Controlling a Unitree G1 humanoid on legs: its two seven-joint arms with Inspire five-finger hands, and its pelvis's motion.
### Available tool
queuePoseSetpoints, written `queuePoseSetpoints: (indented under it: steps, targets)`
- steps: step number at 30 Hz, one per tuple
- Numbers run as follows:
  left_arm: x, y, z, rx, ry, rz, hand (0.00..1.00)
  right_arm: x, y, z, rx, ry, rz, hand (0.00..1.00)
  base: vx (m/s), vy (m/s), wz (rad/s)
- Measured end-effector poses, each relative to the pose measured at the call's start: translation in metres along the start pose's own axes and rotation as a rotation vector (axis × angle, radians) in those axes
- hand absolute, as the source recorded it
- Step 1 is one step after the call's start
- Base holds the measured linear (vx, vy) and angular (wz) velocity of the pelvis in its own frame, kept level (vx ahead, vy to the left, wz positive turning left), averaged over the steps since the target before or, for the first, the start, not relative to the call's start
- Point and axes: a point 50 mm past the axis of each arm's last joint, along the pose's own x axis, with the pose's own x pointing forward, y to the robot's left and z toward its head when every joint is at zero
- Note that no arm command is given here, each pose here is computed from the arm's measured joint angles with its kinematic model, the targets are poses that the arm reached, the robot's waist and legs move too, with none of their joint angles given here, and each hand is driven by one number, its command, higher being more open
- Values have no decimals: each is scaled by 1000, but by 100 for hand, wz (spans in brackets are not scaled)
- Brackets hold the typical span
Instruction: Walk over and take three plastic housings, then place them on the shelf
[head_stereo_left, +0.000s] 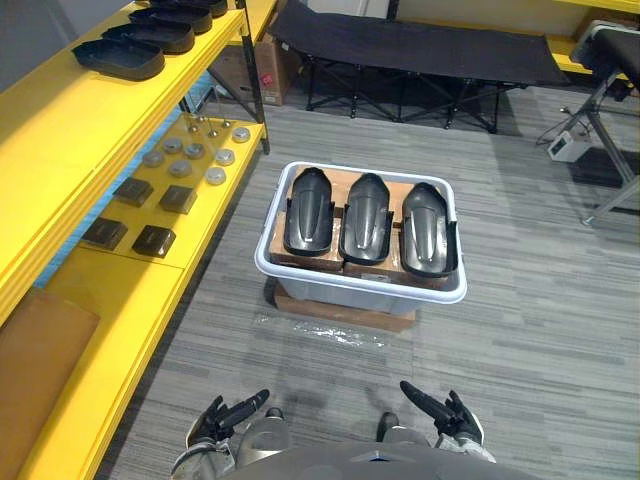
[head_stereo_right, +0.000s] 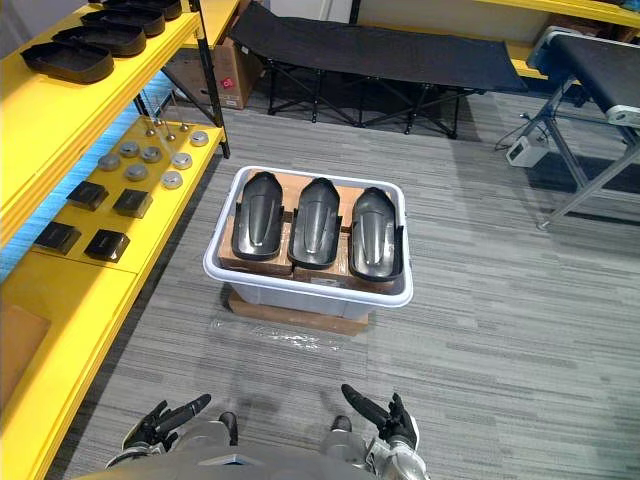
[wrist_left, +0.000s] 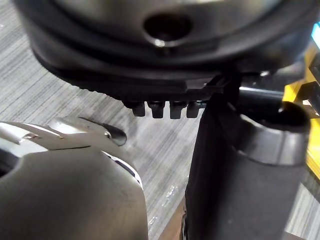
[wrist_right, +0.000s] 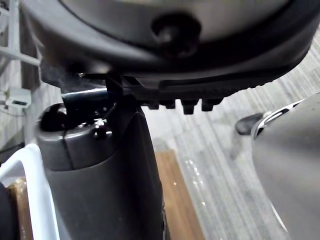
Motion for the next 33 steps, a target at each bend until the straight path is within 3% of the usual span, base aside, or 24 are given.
queuePoseSetpoints:
  steps: [5,7,20,24,29,33]
  targets:
    - [1,0,10,-4,-24,-6,100,2,6,23,8,-115,-29,100,13,36,-6]
    - [3,1,24,-13,-63,17,100,-7,20,50,15,-270,50,100,17,8,-4]
    - [3,-13,33,40,-97,-35,100,-2,26,58,40,-273,55,100,-7,0,4]
    - [2,-31,41,79,-127,-106,100,-2,31,98,145,-397,28,100,-59,6,-3]
    - [5,-36,61,102,-180,-126,100,-11,22,173,174,-646,20,100,-103,32,-3]
    - [6,-38,74,113,-214,-132,100,-21,20,204,184,-759,21,100,-102,45,0]
